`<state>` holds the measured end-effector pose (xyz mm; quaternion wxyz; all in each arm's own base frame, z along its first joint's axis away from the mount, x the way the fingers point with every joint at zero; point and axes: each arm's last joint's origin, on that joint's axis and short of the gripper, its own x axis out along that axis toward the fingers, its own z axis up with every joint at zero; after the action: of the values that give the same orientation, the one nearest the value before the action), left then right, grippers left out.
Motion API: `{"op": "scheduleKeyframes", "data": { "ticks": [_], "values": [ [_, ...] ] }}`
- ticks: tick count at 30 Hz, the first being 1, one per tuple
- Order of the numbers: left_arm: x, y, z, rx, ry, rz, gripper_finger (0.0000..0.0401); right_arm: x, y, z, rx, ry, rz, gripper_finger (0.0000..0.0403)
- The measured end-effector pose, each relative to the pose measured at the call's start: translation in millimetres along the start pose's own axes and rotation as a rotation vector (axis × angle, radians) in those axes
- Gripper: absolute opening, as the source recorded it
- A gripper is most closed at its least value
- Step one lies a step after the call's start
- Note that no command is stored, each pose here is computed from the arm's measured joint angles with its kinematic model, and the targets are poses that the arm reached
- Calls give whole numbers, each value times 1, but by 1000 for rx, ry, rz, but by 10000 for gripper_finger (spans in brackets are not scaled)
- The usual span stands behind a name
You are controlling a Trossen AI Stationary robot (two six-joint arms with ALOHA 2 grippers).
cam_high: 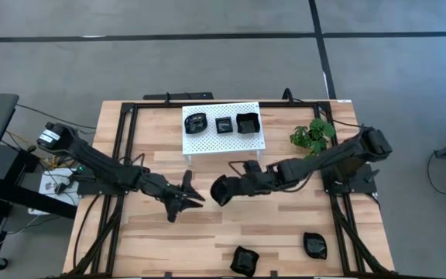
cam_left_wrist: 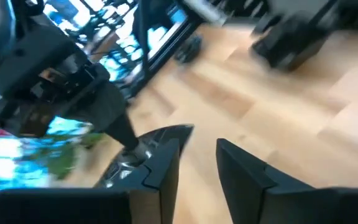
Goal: Pick & Place Mini shaped plates
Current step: Stack the leaf-shaped plate on top of the leaf-shaped plate on the shelf
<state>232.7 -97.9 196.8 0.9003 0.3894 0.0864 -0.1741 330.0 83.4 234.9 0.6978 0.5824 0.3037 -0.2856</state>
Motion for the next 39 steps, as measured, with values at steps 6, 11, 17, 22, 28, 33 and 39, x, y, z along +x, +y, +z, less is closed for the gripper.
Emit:
{"op": "scheduleKeyframes", "data": {
  "ticks": [6, 11, 17, 22, 28, 33, 39],
  "values": [
    [11, -3, -5, 156, 62, 89, 154, 2, 1, 12, 29, -16, 5, 1],
    [18, -7, -9, 263, 93, 75, 166, 4, 5, 19, 57, -27, 41, 2],
    [33, -2, -4, 318, 173, 138, 147, 4, 13, 26, 48, -41, 121, 2],
    [35, -2, 2, 319, 185, 164, 134, 5, 7, 27, 14, -43, 60, 1],
    [35, -3, -1, 351, 290, 209, 122, 5, 5, 26, 7, -41, 43, 1],
    [35, -6, -4, 404, 321, 169, 101, 5, 5, 25, 5, -22, 43, 1],
    [33, -13, 2, 422, 302, 158, 87, 5, 5, 25, 5, -15, 43, 0]
  ]
}}
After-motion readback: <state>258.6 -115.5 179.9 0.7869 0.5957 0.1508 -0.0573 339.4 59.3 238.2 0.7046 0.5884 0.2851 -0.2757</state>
